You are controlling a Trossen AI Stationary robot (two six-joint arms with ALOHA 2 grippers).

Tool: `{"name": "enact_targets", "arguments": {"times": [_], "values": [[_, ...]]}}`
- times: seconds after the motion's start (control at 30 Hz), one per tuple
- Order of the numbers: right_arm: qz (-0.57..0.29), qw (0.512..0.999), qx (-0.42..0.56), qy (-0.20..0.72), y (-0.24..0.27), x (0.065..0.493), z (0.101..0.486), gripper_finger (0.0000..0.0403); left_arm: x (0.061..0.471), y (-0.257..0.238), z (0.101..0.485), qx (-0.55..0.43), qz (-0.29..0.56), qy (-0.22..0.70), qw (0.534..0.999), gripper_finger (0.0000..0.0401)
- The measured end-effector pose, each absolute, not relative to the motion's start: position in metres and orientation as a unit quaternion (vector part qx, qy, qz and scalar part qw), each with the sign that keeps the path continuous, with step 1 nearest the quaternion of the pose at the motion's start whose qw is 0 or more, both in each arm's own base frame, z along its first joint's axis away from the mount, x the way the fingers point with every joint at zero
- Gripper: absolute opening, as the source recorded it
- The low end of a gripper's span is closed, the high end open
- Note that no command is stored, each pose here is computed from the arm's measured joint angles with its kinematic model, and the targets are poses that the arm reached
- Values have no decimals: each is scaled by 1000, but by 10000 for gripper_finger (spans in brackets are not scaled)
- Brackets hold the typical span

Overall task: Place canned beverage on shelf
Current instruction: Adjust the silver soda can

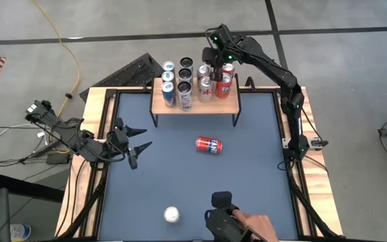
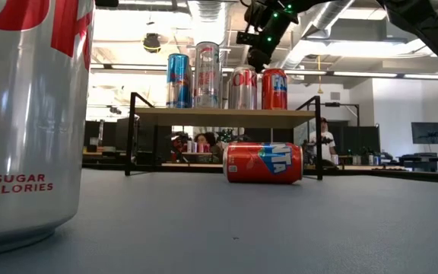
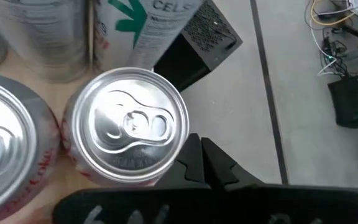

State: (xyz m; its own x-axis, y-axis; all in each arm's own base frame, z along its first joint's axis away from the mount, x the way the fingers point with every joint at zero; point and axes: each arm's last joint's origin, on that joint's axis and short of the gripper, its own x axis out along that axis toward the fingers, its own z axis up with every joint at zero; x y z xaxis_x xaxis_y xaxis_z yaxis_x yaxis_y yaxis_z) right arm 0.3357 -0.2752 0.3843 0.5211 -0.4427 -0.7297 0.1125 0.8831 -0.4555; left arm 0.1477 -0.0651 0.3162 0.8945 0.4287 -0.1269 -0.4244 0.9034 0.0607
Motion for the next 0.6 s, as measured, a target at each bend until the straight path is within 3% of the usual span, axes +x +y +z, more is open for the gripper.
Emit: {"name": "enact_targets", "arguments": {"times": [0.17,0.37,0.6], "values": [[-163,854,-182,460,-275,337,385,0,148,-65,316,16,219,69,973,235],[-224,826,-209,473,-258,332,402,0,148,-65,316,16,219,69,973,235],[-173,852,-84,486,-202,297,433,0,148,-65,316,19,218,70,973,235]]}}
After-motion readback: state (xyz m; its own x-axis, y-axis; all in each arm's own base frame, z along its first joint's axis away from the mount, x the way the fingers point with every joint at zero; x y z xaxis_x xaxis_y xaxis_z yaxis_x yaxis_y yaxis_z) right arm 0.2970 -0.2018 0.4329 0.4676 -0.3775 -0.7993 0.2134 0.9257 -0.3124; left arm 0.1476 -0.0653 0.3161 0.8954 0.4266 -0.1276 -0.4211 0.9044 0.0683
